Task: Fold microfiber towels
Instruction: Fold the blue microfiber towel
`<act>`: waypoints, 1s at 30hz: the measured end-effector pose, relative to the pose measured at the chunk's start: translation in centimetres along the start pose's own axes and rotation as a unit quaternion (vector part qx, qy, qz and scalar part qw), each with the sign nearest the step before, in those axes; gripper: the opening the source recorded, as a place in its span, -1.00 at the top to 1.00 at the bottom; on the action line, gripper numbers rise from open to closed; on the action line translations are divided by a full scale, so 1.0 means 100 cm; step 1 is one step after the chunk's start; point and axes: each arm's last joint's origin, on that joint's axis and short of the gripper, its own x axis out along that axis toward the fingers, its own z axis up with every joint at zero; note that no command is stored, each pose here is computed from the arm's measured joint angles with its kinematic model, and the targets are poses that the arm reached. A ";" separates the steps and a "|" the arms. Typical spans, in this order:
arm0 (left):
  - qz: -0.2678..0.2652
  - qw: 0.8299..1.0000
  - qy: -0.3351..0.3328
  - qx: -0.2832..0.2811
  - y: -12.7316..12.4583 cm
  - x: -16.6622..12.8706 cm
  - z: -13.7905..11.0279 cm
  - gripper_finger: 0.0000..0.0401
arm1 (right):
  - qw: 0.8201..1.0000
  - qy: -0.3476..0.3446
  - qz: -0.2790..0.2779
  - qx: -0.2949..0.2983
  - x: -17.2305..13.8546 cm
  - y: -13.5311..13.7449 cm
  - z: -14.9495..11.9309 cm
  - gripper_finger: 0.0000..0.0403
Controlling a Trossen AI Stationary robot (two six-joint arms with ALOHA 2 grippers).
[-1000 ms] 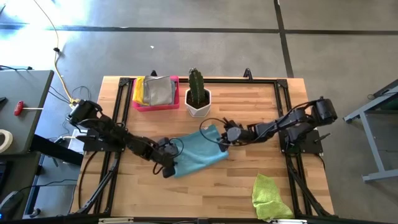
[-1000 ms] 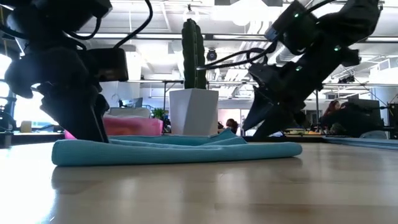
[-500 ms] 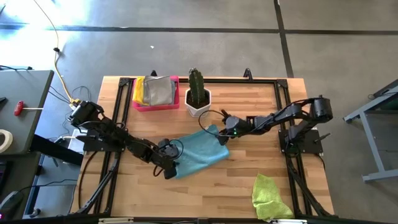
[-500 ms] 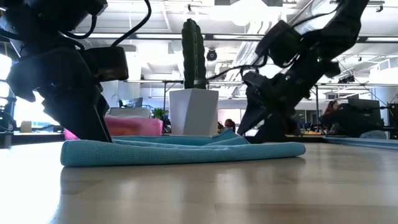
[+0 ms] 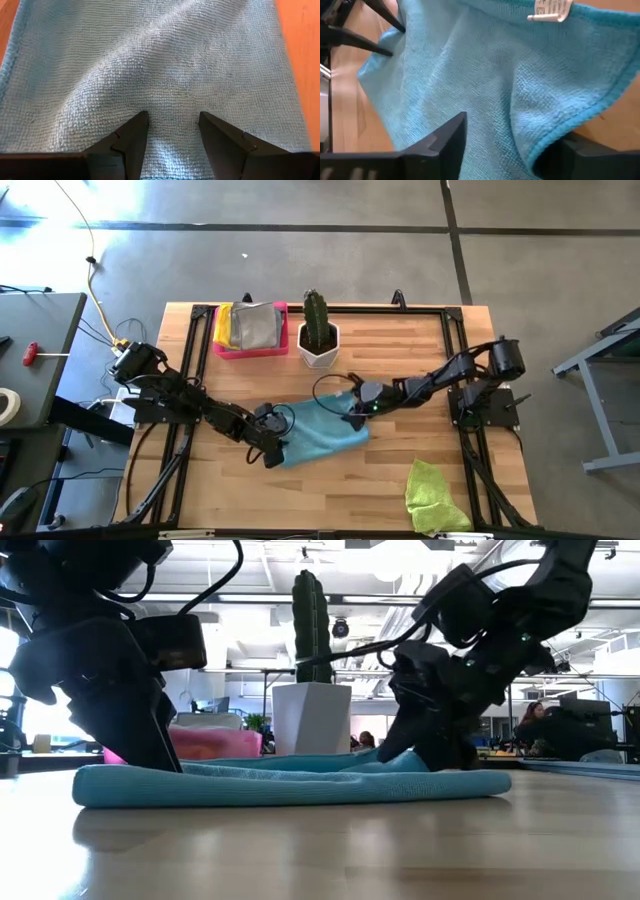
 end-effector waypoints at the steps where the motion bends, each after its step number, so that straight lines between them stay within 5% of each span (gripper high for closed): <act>1: 0.000 1.000 0.000 0.000 0.000 0.000 0.000 0.14 | 1.000 0.003 0.001 0.002 0.000 0.001 -0.002 0.13; 10: -0.023 1.000 -0.017 0.000 -0.004 0.001 0.003 0.14 | 0.999 0.023 -0.034 0.030 0.000 0.001 -0.012 0.95; 18: -0.080 0.997 0.011 0.001 -0.013 -0.002 0.009 0.14 | 0.996 0.041 -0.062 0.043 -0.012 0.000 -0.012 0.98; 22: -0.106 0.994 -0.002 0.018 -0.027 -0.008 0.018 0.14 | 0.989 0.074 -0.120 0.043 -0.028 0.004 -0.010 0.99; 30: -0.138 0.989 -0.035 0.038 -0.047 -0.020 0.035 0.14 | 0.936 0.173 -0.307 0.019 -0.064 0.027 0.011 1.00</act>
